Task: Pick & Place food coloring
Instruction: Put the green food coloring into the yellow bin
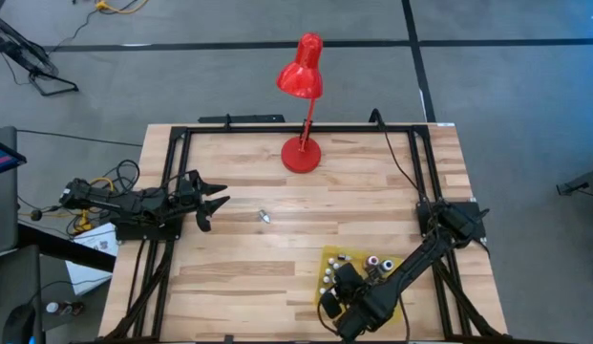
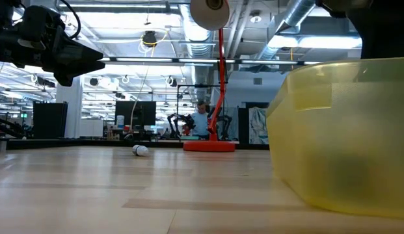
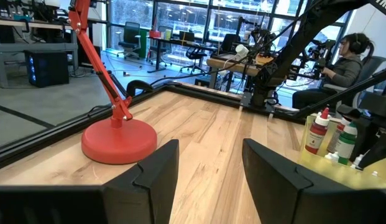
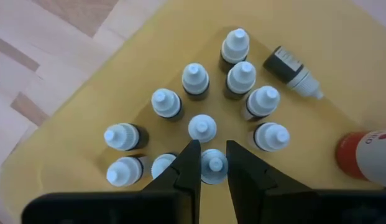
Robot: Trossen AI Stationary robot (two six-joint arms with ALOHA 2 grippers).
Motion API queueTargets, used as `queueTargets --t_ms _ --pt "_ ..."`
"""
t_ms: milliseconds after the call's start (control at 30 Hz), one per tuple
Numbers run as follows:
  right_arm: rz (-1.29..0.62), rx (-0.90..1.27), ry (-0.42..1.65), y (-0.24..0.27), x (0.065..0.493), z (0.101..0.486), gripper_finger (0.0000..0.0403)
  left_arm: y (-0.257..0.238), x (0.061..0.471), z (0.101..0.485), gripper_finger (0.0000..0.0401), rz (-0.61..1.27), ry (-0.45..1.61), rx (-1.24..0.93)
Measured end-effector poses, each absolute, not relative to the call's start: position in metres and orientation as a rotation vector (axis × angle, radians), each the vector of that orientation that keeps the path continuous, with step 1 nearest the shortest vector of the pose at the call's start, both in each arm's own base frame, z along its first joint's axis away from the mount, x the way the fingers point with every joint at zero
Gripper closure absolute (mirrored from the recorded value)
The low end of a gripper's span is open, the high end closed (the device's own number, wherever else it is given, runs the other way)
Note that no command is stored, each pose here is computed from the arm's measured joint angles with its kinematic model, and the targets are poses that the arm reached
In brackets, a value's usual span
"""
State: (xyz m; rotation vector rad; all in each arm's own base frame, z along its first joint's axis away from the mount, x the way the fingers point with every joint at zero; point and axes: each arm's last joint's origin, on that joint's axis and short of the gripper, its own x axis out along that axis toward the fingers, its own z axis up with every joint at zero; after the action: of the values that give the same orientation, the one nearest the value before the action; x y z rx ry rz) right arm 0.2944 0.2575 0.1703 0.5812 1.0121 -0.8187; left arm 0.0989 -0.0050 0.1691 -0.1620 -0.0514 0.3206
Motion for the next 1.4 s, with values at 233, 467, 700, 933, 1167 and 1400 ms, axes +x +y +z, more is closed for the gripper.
queueTargets --t_ms 233,467,700,933,1167,1400 --pt "-0.816 0.595 1.048 0.256 0.296 0.17 0.0343 -0.005 0.099 0.169 0.0232 0.321 -0.051 -0.162" --pt "-0.803 0.596 1.065 0.257 0.296 0.17 0.0336 -0.005 0.099 0.169 0.0232 0.32 -0.051 -0.162" --pt "-0.803 0.596 1.066 0.257 0.296 0.17 0.0316 -0.005 0.099 0.169 0.0232 0.321 -0.051 -0.162" --pt "-0.801 0.599 1.076 0.257 0.296 0.17 0.0269 -0.005 0.099 0.169 0.0232 0.321 -0.051 -0.162" --pt "-0.782 0.601 1.069 0.258 0.297 0.185 0.0234 -0.005 0.099 0.169 0.0232 0.32 -0.051 -0.162" --pt "-0.734 0.54 1.08 0.261 0.301 0.208 0.0233 -0.005 0.099 0.169 0.0232 0.321 -0.051 -0.162"
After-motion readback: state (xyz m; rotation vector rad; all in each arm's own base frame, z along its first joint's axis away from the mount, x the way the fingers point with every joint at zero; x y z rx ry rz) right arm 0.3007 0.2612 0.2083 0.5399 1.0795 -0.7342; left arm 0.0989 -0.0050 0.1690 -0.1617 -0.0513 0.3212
